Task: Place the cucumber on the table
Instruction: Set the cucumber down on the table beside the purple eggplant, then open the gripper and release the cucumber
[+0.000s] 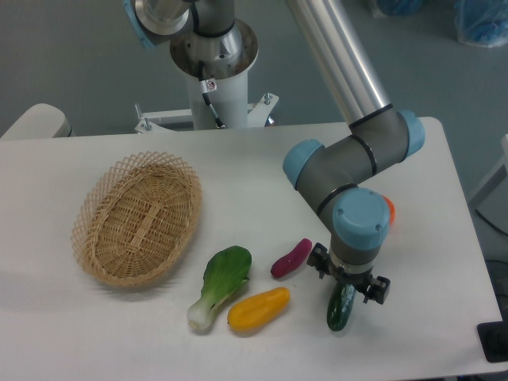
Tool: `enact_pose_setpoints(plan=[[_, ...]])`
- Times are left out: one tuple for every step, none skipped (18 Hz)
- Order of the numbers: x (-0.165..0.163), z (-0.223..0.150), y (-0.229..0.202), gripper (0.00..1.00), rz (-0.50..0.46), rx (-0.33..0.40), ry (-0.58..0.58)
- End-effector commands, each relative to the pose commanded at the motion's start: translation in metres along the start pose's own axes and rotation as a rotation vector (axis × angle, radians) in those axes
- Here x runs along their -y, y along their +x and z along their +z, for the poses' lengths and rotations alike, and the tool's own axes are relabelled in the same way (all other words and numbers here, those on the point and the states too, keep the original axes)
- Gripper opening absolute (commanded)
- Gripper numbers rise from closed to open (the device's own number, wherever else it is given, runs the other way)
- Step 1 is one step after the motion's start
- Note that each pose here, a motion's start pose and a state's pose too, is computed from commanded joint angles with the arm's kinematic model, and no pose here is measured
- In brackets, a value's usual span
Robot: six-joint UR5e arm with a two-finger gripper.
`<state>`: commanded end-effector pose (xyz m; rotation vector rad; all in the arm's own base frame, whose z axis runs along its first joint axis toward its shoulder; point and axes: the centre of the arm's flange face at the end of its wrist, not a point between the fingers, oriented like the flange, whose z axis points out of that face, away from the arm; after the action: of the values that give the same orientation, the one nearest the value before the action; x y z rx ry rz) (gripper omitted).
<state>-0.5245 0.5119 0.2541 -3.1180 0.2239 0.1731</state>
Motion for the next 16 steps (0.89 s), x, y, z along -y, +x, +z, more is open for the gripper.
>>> enact_pose_setpoints(plan=[[-0.001,-0.002,0.000,1.00,0.008,0.001,0.002],[-0.004,-0.007,-0.003,1.00,0.015,0.003,0.011],[-0.005,-0.011,-0.003,1.00,0.029,0.001,0.026],[-0.007,-0.015,-0.005,1.00,0.036,-0.002,0.044],[-0.010,-0.022,-0.007,1.00,0.032,-0.001,0.065],[-0.016,-0.026,-0.010,1.00,0.023,-0.001,0.081],[-0.021,-0.030,-0.013,1.00,0.014,0.000,0.090],[-0.025,-0.032,-0.015,1.00,0.013,0.000,0.091],[-0.029,-0.033,-0.017,1.00,0.017,-0.006,0.087],[-0.032,-0.035,-0.018,1.00,0.037,-0.009,0.084],[-0.034,-0.039,-0.017,1.00,0.061,-0.013,0.080],[-0.035,-0.040,-0.016,1.00,0.081,-0.020,0.074],[-0.036,-0.039,-0.016,1.00,0.091,-0.025,0.071],[-0.041,-0.041,-0.019,1.00,0.095,-0.023,0.070],[-0.048,-0.046,-0.022,1.00,0.098,-0.018,0.069],[-0.052,-0.051,-0.022,1.00,0.103,-0.022,0.067]])
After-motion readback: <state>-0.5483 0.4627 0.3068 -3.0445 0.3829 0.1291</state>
